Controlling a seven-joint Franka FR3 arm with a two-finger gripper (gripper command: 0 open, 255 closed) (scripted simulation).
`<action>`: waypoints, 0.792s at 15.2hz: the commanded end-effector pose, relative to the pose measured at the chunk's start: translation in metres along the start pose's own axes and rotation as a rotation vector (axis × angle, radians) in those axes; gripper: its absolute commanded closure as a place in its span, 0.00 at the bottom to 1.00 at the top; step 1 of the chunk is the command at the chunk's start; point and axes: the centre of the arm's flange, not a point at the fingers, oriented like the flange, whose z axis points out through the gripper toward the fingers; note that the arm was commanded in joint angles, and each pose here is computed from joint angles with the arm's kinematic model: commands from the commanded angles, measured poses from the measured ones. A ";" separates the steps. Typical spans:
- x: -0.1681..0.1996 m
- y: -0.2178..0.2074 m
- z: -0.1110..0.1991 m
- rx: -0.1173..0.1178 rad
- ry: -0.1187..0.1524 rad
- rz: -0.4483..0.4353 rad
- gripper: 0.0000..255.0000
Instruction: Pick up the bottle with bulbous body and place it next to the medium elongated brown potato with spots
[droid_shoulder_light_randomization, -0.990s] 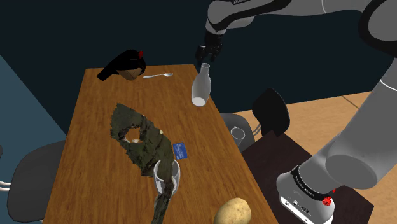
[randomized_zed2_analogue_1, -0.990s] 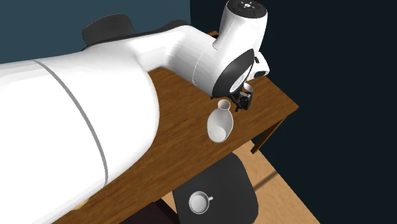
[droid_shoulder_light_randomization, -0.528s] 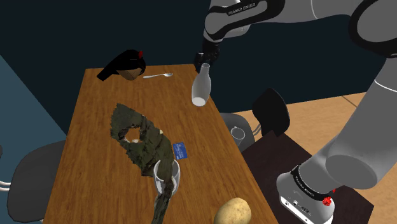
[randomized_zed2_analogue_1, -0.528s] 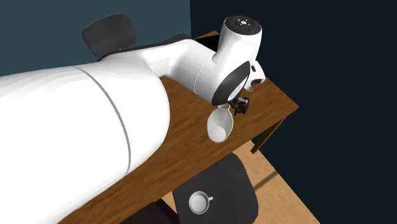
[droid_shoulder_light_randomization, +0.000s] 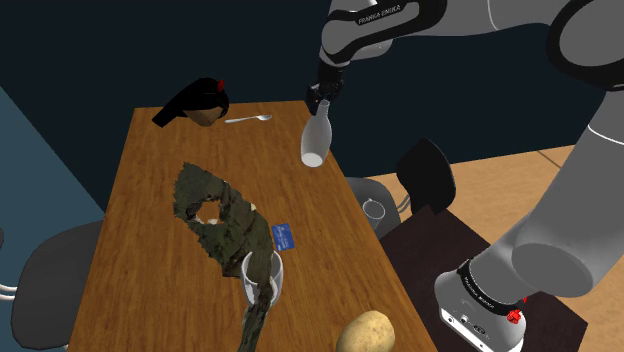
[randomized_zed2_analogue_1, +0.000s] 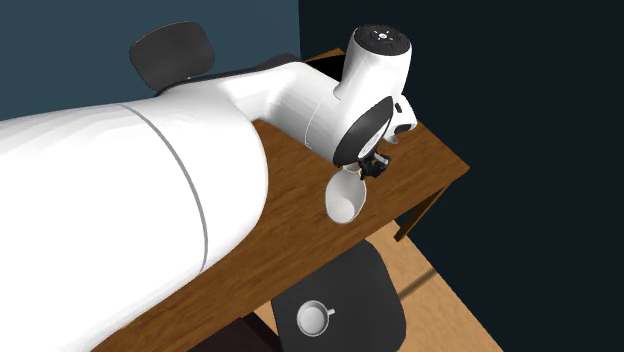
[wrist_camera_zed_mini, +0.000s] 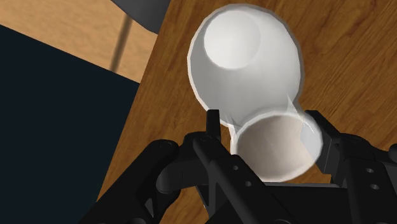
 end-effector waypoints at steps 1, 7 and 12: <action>0.000 0.000 0.000 0.000 0.000 0.000 1.00; 0.000 0.000 0.000 0.000 0.000 0.000 1.00; 0.002 0.000 -0.021 0.000 0.000 0.000 1.00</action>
